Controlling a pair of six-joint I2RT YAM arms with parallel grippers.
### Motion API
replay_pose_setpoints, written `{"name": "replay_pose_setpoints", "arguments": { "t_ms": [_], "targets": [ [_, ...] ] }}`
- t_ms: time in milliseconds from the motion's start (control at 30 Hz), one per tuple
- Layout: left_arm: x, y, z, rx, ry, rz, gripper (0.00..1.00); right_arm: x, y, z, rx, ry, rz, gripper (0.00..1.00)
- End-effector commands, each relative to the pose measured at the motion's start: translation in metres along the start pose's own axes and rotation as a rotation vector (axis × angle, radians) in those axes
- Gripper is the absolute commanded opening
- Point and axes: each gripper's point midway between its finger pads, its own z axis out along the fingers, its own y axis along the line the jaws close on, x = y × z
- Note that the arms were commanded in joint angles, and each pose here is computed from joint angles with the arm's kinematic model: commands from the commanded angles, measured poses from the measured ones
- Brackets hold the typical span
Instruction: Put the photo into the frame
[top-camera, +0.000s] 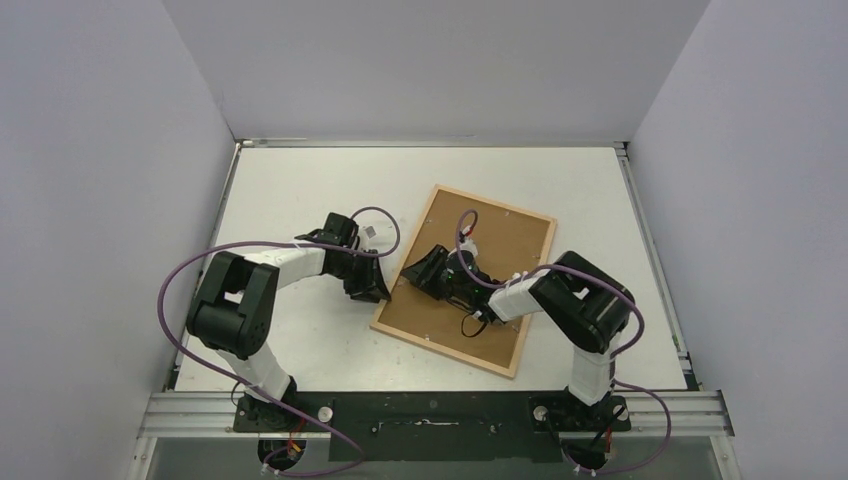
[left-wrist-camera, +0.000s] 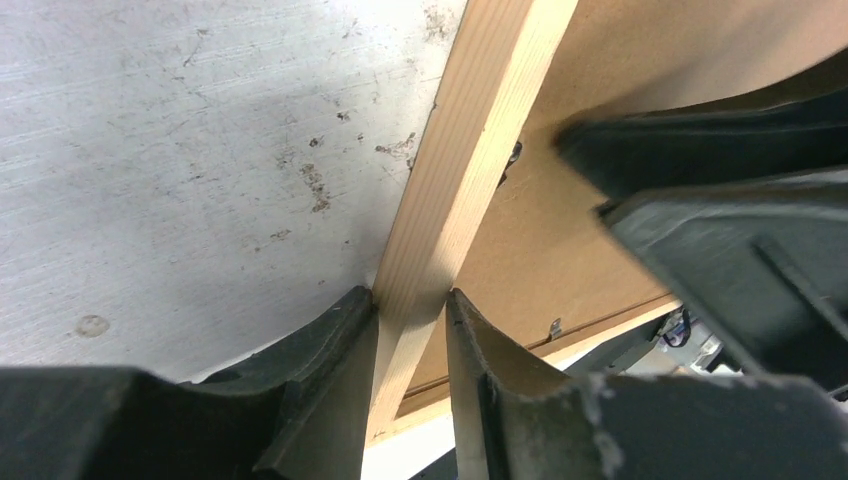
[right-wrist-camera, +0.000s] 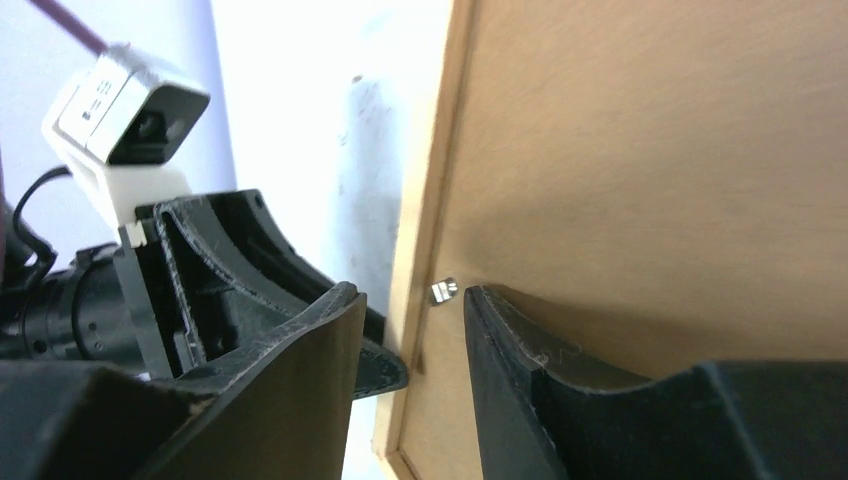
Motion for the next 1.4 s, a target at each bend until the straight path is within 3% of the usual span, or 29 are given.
{"name": "replay_pose_setpoints", "arguments": {
  "t_ms": [0,167,333,467,733,967,1133,1367],
  "targets": [
    [0.003,0.010,0.004,-0.070,0.034,0.001,0.34,-0.035,-0.015,-0.019,0.186,-0.122,-0.095,0.42],
    [-0.010,0.004,0.009,-0.051,0.023,0.040,0.33,-0.035,-0.008,-0.019,0.251,-0.083,-0.144,0.38],
    [-0.011,0.006,0.010,-0.060,0.025,0.049,0.21,-0.031,-0.008,-0.025,0.367,0.011,-0.407,0.32],
    [-0.013,0.005,0.009,-0.059,0.018,0.051,0.16,-0.039,-0.017,-0.037,0.454,0.091,-0.658,0.32],
    [-0.013,0.006,0.010,-0.071,0.031,0.038,0.09,-0.029,-0.008,-0.030,0.291,0.200,-0.949,0.37],
    [-0.008,0.003,0.013,-0.041,0.058,-0.006,0.10,-0.005,0.008,-0.021,0.177,0.240,-1.177,0.40],
    [-0.010,-0.008,0.012,0.069,0.068,-0.106,0.17,-0.007,0.012,-0.021,0.220,0.203,-1.371,0.40],
    [-0.009,0.003,0.014,0.085,0.086,-0.172,0.16,-0.013,0.010,-0.019,0.266,0.200,-1.558,0.39]
  ]
}}
